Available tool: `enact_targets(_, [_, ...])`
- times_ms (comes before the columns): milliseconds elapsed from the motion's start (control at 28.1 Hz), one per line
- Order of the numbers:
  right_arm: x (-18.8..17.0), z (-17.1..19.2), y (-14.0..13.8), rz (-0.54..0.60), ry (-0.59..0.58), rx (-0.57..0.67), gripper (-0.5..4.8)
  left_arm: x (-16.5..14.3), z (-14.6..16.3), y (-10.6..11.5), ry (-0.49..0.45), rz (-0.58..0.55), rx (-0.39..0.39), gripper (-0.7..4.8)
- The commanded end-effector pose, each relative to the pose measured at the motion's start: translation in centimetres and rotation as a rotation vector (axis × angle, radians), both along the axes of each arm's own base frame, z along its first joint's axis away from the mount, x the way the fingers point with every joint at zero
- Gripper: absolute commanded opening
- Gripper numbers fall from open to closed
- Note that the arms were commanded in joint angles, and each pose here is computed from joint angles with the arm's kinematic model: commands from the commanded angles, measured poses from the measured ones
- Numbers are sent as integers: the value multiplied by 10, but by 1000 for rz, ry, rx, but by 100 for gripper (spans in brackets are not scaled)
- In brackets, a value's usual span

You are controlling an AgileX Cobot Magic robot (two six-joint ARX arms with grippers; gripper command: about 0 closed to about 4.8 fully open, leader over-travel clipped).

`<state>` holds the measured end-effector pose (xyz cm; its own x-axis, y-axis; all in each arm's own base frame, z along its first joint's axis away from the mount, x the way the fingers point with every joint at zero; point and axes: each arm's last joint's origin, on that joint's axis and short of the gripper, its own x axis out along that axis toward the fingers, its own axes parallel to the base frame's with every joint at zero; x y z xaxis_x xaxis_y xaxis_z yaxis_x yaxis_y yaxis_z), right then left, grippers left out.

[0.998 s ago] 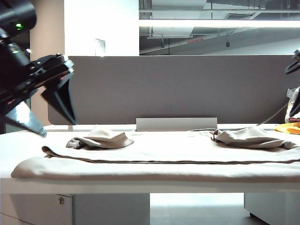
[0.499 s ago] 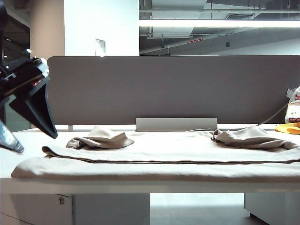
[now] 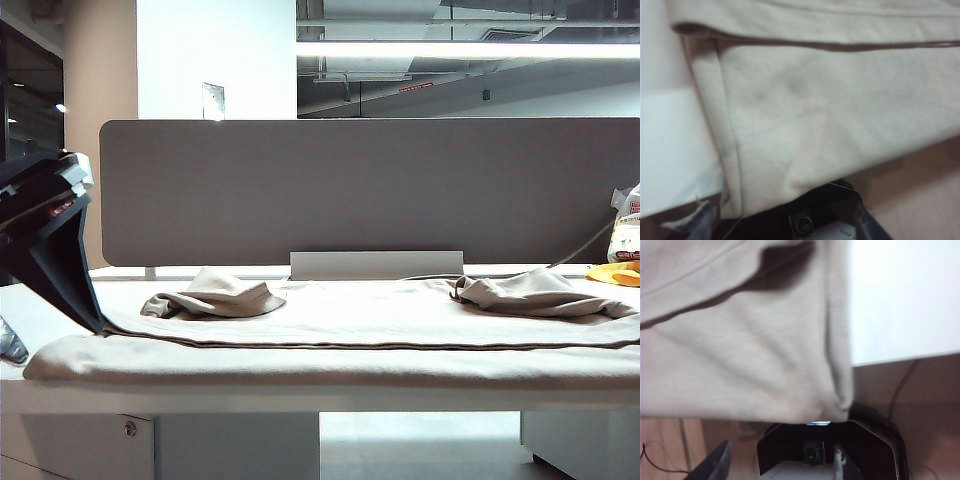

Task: Fold the bottom side of the T-shirt horizontally towards the center, about one-third of the way, then fold the sleeve back towards the center, creating a straight line along the edge of the T-shirt, and finally fold the bottom of the T-shirt up towards the top, creating a neat rectangle.

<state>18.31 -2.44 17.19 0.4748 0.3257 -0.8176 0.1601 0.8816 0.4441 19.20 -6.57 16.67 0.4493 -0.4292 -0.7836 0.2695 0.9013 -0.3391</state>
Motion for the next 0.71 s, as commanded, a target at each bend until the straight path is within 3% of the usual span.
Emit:
enact_targets(36, [1, 2, -4, -19, -20, -17, 256, 1, 1, 0, -21, -3, -4, 363])
enact_targets(499, [6, 1, -7, -73, -39, -66, 256, 5, 2, -1, -54, 13, -1, 359])
enact_targets(606, [7, 0, -7, -76, -41, -66, 256, 6, 0, -1, -44, 14, 4, 311])
enact_targets(713, [9, -2, -8, -77, -32, -67, 256, 8, -3, -2, -36, 17, 4, 303])
